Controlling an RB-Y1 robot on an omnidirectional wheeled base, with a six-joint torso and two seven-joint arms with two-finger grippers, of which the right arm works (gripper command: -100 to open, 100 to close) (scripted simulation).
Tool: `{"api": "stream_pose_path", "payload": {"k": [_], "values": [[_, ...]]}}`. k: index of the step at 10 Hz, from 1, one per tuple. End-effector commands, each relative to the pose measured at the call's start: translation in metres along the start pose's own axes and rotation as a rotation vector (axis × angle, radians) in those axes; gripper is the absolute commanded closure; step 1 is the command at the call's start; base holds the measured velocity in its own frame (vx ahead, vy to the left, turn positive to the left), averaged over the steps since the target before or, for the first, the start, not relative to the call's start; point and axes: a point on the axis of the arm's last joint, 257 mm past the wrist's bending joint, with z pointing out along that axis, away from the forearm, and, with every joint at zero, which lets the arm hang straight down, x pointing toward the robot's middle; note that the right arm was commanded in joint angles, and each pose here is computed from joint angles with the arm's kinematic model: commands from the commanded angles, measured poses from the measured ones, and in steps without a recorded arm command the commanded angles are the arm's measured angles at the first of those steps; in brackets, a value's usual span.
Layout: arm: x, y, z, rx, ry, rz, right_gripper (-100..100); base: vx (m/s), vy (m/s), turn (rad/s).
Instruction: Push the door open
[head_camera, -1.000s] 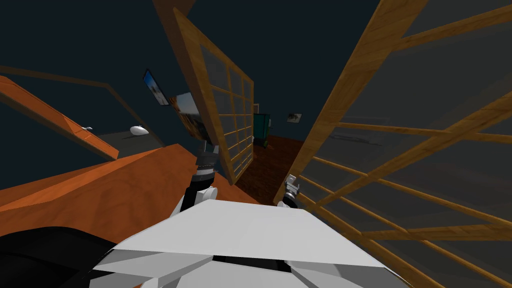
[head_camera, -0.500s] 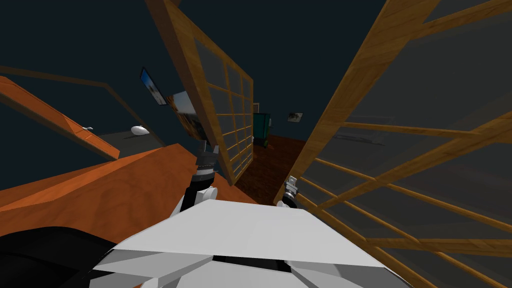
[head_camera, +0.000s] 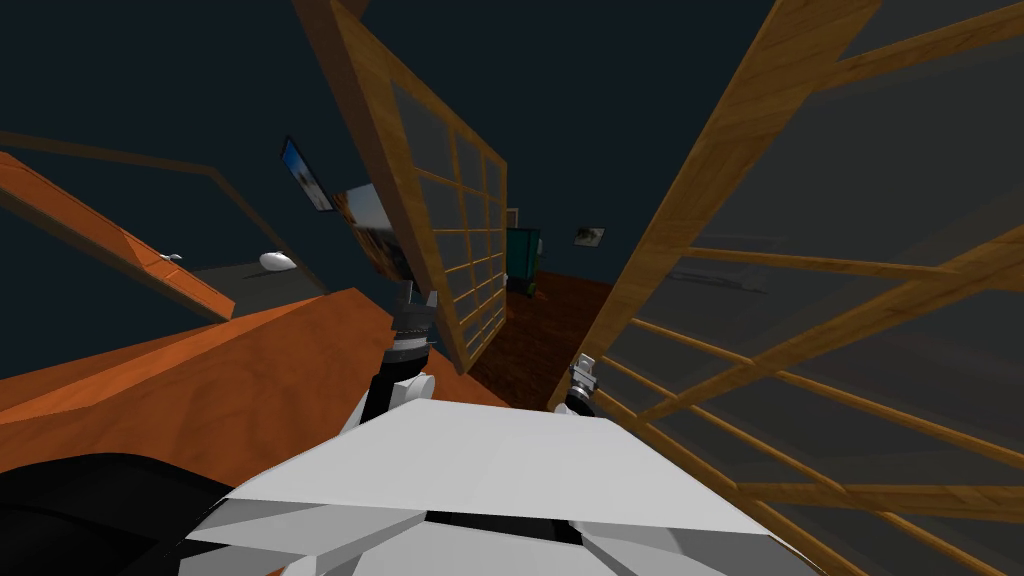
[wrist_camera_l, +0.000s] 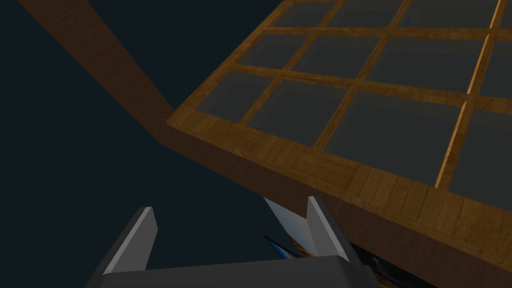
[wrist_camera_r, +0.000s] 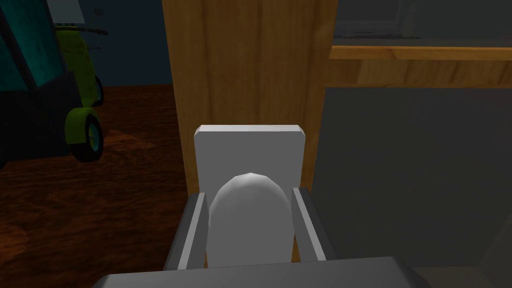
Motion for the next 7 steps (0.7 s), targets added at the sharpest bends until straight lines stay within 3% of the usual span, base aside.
{"api": "stream_pose_path", "payload": {"k": [1, 7], "values": [[0.007, 0.015, 0.0092, -0.026, 0.021, -0.007, 100, 0.153, -0.036, -0.018], [0.009, 0.060, 0.0199, -0.114, 0.029, -0.017, 100, 0.183, -0.051, -0.041]]}}
